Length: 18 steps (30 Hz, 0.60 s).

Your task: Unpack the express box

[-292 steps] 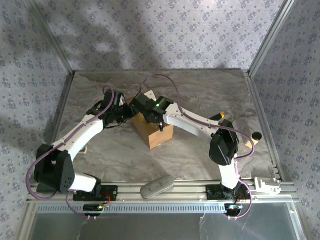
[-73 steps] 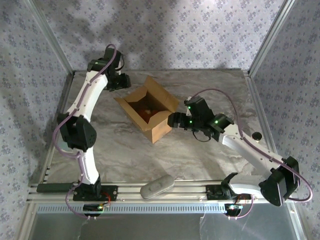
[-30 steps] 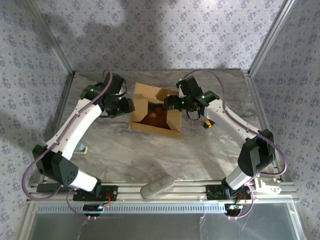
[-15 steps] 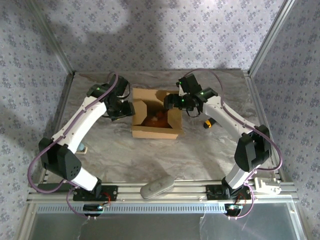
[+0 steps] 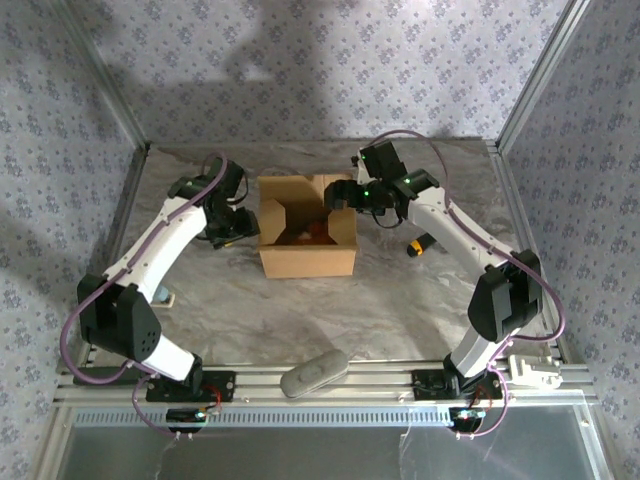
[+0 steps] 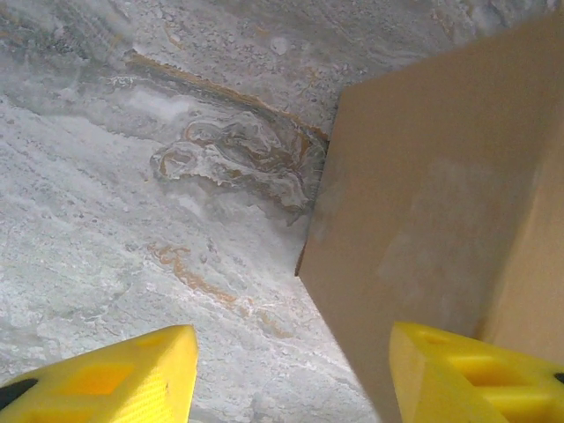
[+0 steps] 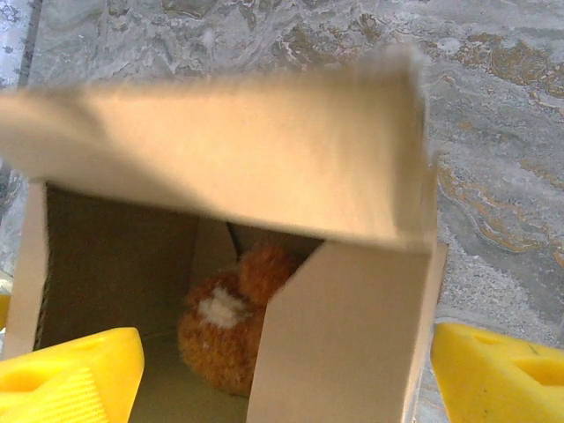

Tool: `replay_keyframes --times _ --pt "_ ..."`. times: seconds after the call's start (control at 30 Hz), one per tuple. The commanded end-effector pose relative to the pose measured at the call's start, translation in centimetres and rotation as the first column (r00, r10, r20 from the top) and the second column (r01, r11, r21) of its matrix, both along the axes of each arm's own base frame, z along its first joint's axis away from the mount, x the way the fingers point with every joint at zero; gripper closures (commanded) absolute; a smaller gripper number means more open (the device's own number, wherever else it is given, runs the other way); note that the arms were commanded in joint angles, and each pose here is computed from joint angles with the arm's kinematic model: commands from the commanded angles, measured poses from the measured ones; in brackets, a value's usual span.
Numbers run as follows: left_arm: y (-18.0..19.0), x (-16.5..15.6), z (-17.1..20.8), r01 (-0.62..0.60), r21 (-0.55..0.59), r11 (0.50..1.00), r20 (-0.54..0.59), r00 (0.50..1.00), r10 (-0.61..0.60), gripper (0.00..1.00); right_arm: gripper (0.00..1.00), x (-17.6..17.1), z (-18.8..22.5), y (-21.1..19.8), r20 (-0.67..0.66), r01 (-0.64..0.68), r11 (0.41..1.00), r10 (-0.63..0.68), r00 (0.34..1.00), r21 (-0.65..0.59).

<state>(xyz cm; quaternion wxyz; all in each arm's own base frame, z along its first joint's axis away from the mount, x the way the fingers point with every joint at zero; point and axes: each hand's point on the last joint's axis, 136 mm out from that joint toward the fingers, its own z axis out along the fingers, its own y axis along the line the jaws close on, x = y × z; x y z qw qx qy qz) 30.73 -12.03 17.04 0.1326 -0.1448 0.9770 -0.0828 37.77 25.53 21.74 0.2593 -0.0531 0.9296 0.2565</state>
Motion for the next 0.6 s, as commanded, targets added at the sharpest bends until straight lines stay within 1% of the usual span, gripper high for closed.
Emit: replay_keyframes --times 0.0,0.1,0.3,0.47,0.57 --pt "-0.3 0.3 2.5 0.026 -0.035 0.999 0.087 0.996 -0.023 0.40 0.13 -0.3 1.5 -0.3 0.017 -0.011 1.000 0.011 1.000 0.009" --pt "-0.5 0.3 3.3 0.035 -0.040 0.999 0.096 0.995 -0.031 0.40 0.13 -0.4 1.6 -0.7 0.017 -0.001 1.000 0.001 1.000 -0.002" --pt "-2.4 1.1 5.7 0.094 -0.048 0.994 0.145 0.986 -0.086 0.38 0.13 -1.3 2.1 -1.1 0.049 0.008 1.000 -0.007 0.999 -0.026" --pt "-4.7 2.0 7.1 0.172 0.031 0.985 0.149 0.973 -0.175 0.37 0.13 -2.4 1.7 -1.1 0.067 0.015 0.997 -0.010 0.998 -0.069" --pt "-5.9 2.7 6.8 0.206 0.078 0.975 0.122 0.969 -0.214 0.37 0.13 -2.9 1.1 -1.0 0.062 0.015 0.996 -0.010 0.998 -0.086"
